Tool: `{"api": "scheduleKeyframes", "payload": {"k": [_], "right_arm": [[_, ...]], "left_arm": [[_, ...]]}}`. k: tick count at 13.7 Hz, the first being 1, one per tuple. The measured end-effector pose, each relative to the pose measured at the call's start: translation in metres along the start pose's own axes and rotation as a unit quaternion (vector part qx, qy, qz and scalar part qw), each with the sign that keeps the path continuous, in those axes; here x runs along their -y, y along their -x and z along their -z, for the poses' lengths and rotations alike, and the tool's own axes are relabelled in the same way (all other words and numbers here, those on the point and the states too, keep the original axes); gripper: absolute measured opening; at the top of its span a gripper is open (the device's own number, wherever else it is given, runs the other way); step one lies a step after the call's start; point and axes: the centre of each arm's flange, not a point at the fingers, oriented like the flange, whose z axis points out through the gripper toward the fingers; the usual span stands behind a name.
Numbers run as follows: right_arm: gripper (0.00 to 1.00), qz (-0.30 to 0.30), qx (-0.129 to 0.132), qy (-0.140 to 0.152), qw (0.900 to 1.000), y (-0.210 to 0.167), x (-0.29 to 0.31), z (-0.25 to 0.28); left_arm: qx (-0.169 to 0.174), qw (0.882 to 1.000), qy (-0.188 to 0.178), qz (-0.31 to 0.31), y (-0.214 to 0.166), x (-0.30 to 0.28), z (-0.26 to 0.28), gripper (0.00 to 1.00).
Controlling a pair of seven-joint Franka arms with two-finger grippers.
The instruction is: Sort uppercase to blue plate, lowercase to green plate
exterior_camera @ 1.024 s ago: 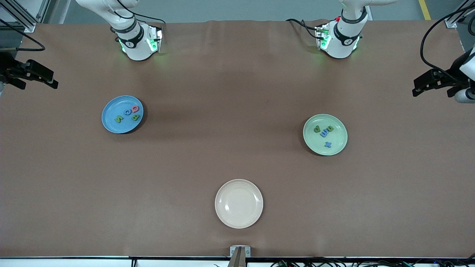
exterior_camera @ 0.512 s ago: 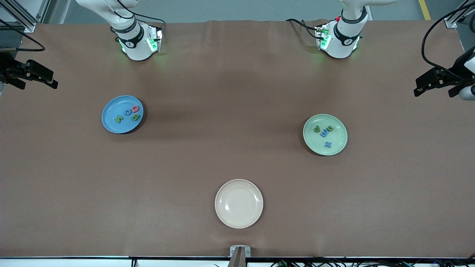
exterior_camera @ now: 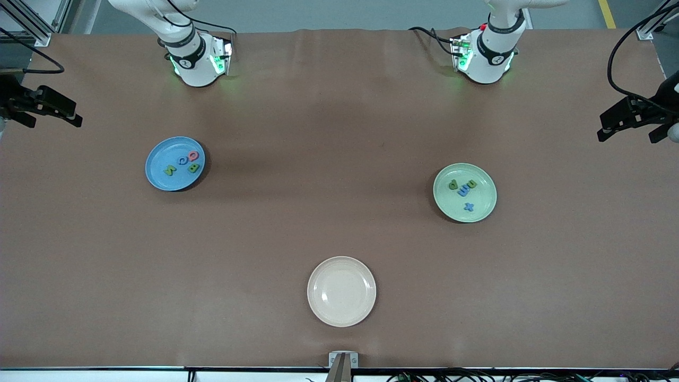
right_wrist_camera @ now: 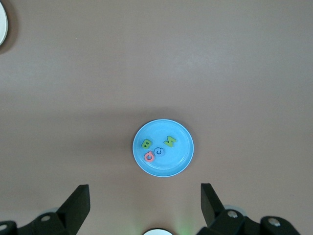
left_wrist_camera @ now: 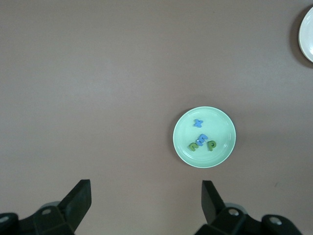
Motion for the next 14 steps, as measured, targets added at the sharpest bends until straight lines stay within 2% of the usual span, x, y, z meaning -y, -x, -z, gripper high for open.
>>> {"api": "scheduleKeyframes", "payload": {"k": [3,14], "right_arm": [[1.00,0.000,0.000,0.000,1.000,0.0000,0.0000,-0.0001],[1.00,0.001,0.001,0.001,1.000,0.0000,0.0008,-0.0008]], "left_arm": [[-0.005,1.000,0.000,-0.001,-0.0002,-0.0009,0.0052,1.00],[0.008,1.000,0.000,-0.002,-0.0005,-0.0009,-0.0007,1.00]]}}
